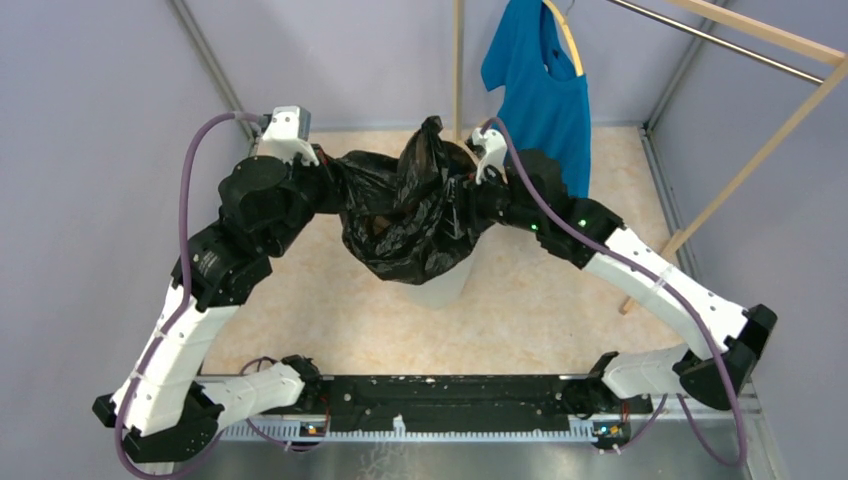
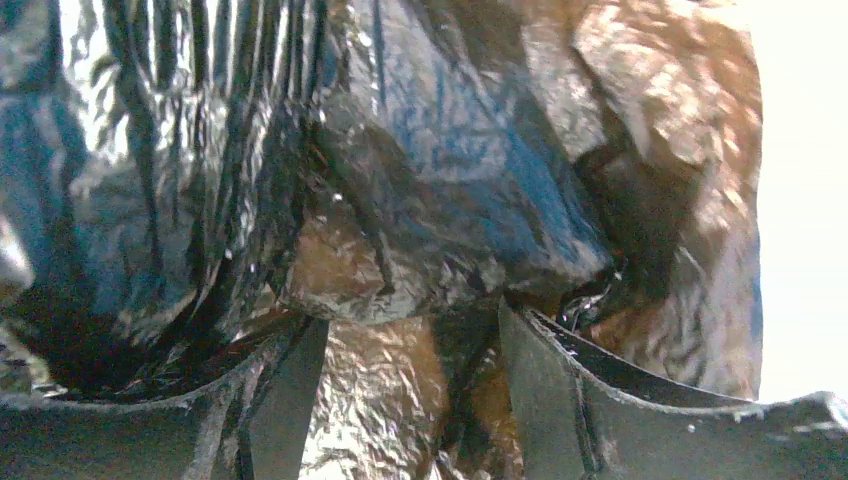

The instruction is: Put the trash bags into the trash bin

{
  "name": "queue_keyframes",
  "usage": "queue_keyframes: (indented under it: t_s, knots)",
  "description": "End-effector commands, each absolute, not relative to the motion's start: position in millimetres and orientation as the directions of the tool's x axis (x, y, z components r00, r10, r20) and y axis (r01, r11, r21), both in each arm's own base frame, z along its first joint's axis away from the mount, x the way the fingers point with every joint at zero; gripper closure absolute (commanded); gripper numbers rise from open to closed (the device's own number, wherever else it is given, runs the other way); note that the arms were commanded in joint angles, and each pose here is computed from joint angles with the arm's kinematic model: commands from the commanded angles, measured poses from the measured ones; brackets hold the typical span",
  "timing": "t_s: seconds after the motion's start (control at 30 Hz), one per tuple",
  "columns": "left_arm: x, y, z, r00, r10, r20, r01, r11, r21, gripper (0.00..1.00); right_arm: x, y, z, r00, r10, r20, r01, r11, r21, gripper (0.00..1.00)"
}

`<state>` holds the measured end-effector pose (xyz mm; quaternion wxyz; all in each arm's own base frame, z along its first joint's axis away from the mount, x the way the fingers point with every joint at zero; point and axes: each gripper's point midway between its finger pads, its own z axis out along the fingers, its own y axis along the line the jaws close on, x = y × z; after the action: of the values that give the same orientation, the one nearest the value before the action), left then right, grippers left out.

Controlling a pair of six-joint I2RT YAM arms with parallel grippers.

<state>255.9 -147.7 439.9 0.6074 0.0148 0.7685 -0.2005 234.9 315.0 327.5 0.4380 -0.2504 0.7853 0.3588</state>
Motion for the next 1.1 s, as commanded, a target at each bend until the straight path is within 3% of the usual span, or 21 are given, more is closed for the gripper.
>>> queue_keyframes:
  t_s: [0.0,0.37,0.53,0.83,0.93,1.07]
  knots:
    - [254.5,-157.2,444.1,-0.236,-0.300,-0.924,0.307,0.880,-0.364,1.00,278.3,319.0,348.4,-0.425,0.111,-0.898,-0.589,0.720,0.367,0.36]
    - [288.8,-197.3,453.5,-0.229,-0.307,-0.924,0.371,0.850,-0.374,1.00,296.8,314.5,300.1,-0.463,0.047,-0.885,-0.507,0.805,0.308,0.37]
    - [298.3,-202.4,465.7,-0.204,-0.302,-0.931,0.377,0.854,-0.359,1.00,271.7,303.9,324.0,-0.465,0.009,-0.885,-0.557,0.774,0.301,0.36]
    - [291.9,-189.3,469.9,-0.178,-0.319,-0.931,0.351,0.863,-0.363,1.00,226.3,275.3,377.9,-0.451,-0.020,-0.892,-0.635,0.710,0.305,0.16]
    - [287.5,-190.0,475.2,-0.177,-0.340,-0.924,0.366,0.848,-0.382,1.00,209.5,278.8,388.9,-0.446,-0.050,-0.894,-0.698,0.645,0.312,0.17]
    - [288.5,-201.6,478.6,-0.191,-0.360,-0.913,0.403,0.820,-0.407,1.00,162.6,309.5,405.7,-0.411,-0.077,-0.908,-0.826,0.454,0.335,0.18]
